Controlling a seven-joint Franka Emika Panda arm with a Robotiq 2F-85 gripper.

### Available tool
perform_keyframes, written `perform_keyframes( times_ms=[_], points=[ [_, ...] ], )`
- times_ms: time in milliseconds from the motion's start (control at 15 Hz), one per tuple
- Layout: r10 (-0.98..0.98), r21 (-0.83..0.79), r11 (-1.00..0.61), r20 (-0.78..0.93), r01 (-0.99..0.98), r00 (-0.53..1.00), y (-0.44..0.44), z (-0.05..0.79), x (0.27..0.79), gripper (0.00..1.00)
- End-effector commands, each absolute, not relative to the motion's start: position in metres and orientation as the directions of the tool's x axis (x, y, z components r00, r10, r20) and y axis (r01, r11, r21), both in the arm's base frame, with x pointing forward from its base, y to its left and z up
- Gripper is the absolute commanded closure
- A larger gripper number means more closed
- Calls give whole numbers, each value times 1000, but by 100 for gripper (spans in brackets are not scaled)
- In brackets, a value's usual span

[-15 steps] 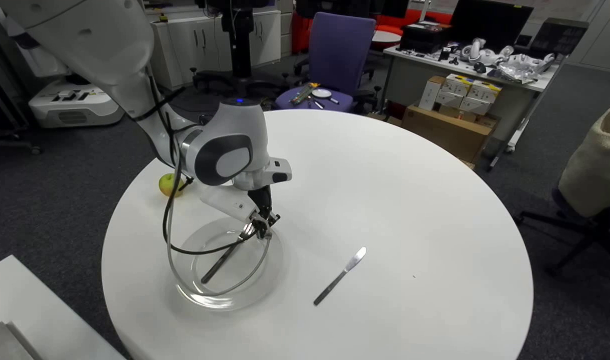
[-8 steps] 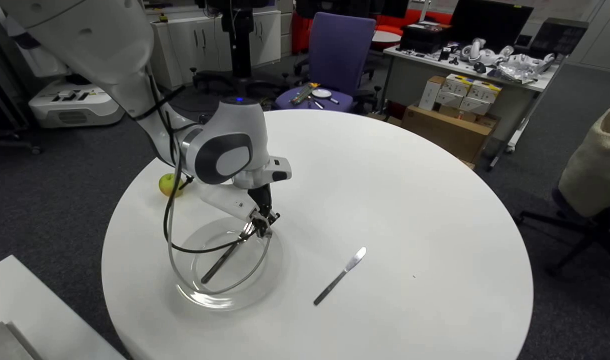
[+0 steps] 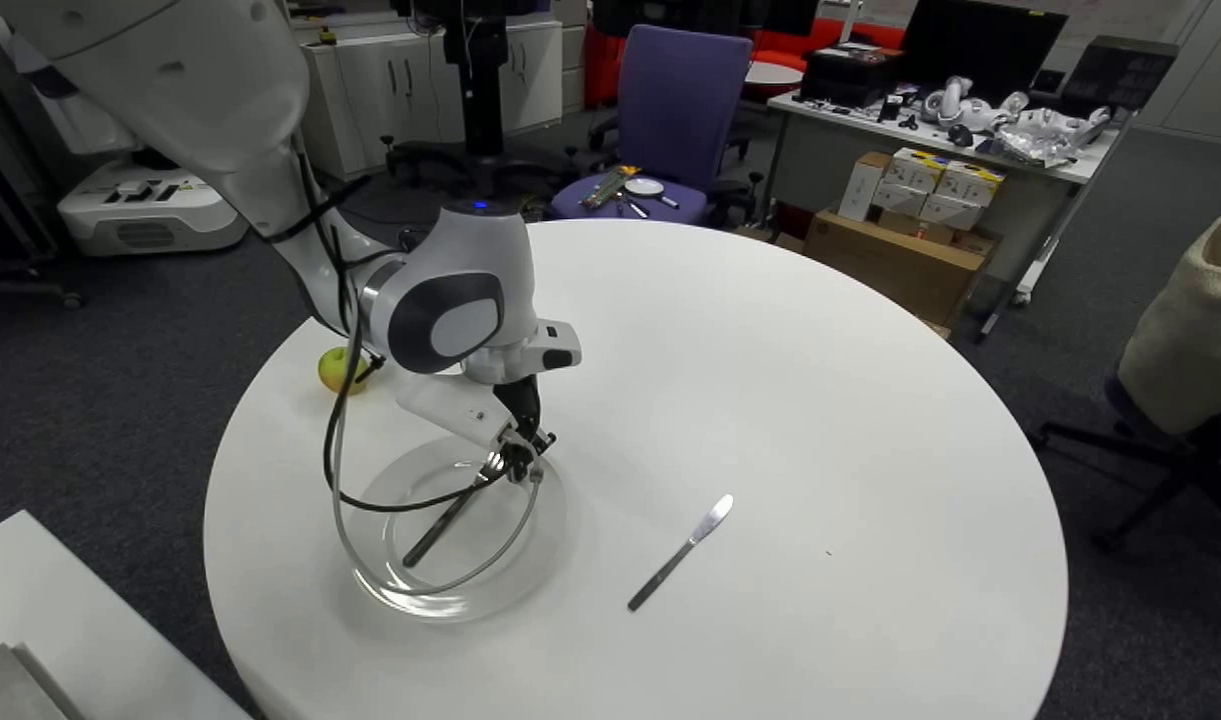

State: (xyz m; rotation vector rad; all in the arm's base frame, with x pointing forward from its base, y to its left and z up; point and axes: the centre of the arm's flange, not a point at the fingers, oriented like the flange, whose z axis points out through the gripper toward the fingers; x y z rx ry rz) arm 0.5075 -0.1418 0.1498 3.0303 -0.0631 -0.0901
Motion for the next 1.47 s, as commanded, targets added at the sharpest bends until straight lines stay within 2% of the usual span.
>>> perform_keyframes(
  times_ms=[0, 1400],
  points=[
    [-40, 83, -996, -92, -33, 995, -151, 147, 500, 100],
    [-142, 40, -990, -117, -139, 983, -179, 138, 537, 100]
  ],
)
